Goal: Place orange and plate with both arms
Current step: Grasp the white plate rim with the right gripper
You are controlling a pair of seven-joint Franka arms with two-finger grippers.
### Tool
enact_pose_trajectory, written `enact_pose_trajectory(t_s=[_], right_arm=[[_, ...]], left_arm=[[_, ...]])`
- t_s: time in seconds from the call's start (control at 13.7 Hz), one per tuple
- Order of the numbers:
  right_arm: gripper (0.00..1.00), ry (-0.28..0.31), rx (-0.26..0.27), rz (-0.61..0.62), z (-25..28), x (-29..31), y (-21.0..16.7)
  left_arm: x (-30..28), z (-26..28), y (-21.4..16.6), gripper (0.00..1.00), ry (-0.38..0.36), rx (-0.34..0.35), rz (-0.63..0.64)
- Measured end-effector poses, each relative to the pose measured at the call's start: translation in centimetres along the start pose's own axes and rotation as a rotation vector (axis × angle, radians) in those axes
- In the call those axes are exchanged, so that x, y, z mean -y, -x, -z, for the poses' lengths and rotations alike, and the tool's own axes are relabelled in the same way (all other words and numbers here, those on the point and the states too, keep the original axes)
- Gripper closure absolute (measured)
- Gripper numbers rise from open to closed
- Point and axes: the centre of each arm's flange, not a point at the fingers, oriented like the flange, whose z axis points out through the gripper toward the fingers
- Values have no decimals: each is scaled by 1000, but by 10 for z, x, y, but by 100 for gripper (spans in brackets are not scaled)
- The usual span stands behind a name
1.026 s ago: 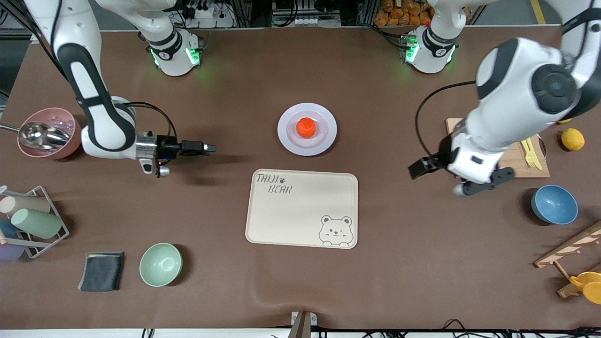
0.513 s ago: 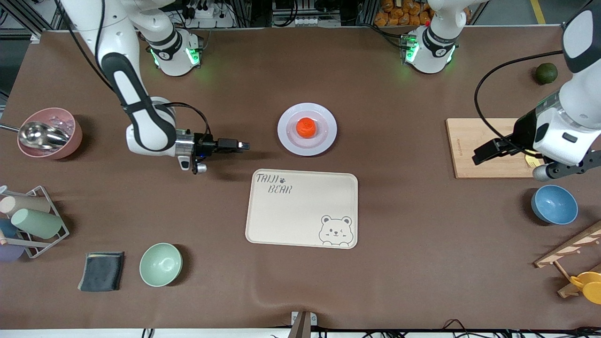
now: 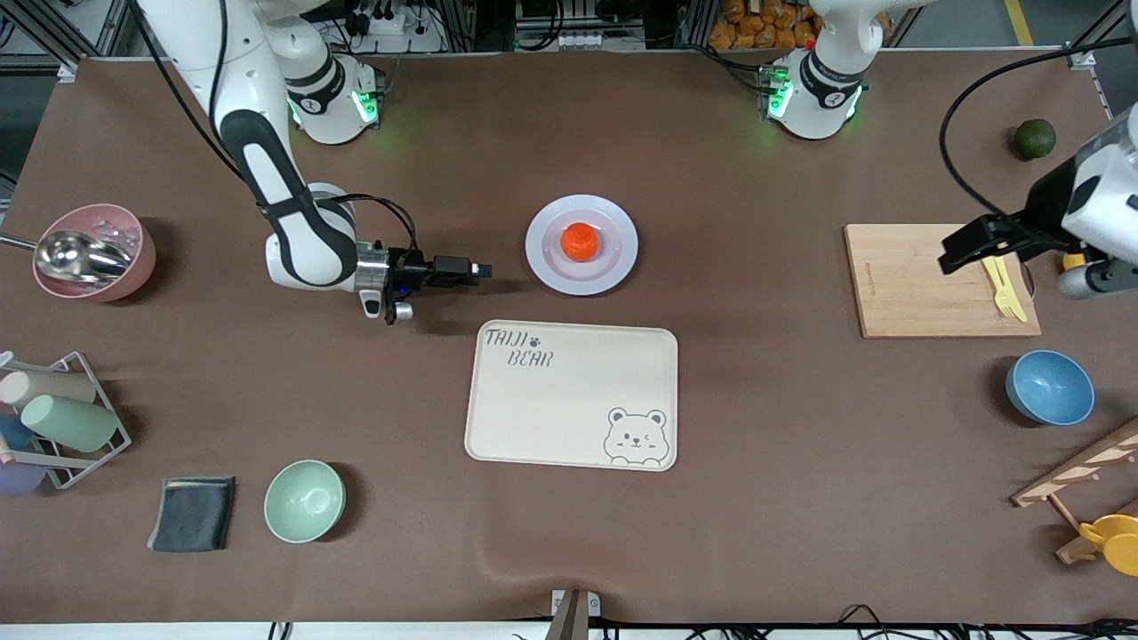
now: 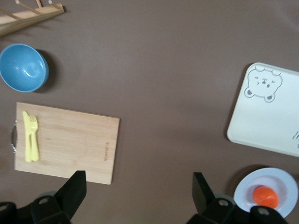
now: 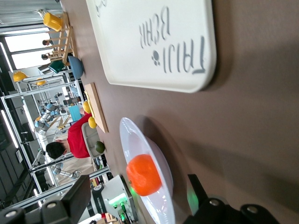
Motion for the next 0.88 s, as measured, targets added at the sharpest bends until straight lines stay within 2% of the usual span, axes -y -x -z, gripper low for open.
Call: enact_pose_trajectory(t_s=[0.22, 0.29, 0.37, 0.44, 0.88], right_arm=[[12, -23, 4, -19, -38, 2, 16], [13, -9, 1, -10, -49, 3, 21], [19, 2, -5, 2, -58, 3, 25], [19, 5, -11, 12, -64, 0, 28], [33, 7, -21, 15, -68, -14, 30]], left_arm=[[10, 8, 11, 0, -12, 27, -53], [10, 10, 14, 0, -14, 32, -59], [9, 10, 17, 0, -15, 34, -61], [9, 10, 19, 0, -16, 35, -63], [32, 5, 25, 0, -21, 53, -33]])
